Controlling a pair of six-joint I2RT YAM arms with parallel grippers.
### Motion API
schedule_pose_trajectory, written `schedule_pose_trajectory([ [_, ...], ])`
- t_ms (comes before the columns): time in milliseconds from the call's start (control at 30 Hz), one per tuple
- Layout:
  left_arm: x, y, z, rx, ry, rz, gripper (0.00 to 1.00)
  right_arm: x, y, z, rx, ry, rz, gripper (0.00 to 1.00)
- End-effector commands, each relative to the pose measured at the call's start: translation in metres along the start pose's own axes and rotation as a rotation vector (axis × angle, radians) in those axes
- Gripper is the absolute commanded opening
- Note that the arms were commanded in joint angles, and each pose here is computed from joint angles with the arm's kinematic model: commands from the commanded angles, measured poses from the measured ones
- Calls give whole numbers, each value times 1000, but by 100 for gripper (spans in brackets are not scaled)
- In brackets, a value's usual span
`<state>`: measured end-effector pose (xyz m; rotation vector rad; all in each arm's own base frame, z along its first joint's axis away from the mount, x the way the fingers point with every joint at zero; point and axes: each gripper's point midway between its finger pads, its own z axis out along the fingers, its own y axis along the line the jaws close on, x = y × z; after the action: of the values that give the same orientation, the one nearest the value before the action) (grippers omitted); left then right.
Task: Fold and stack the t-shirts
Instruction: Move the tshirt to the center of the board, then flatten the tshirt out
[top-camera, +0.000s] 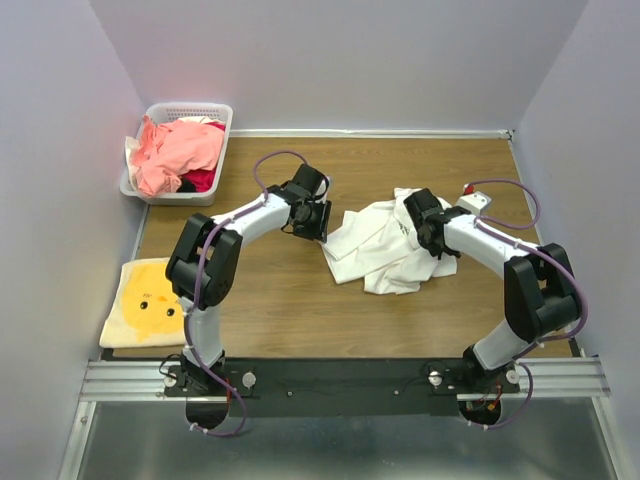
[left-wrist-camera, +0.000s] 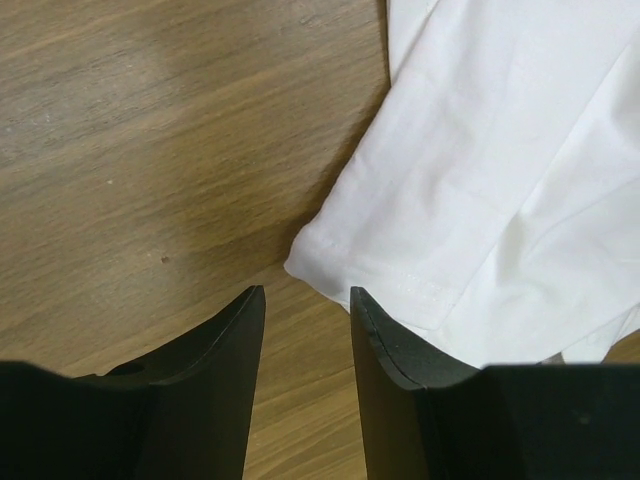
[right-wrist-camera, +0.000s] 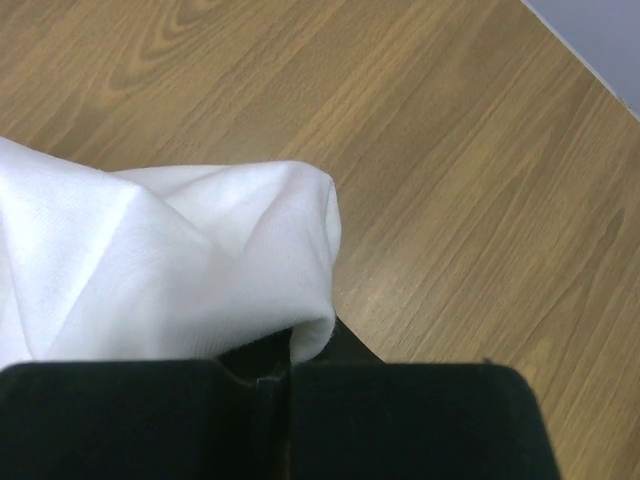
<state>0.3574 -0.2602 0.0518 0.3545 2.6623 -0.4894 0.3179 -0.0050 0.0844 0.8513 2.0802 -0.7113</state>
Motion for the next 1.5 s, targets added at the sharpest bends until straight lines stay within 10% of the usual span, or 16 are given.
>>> schedule_pose_trajectory([
  [0,-7,-15,-1,69,-17,13,48,2,3,-1,0,22,12,1],
  [567,-6,-3,25,5,12,-17,47,-2,-1,-3,-3,12,20,1],
  [933,-12,-5,16,-4,-3,-25,0,0,0,-2,-1,16,14,1],
  [1467,-112,25,-99,-313,-292,-64,0,-4,-1,-4,-7,9,23,1],
])
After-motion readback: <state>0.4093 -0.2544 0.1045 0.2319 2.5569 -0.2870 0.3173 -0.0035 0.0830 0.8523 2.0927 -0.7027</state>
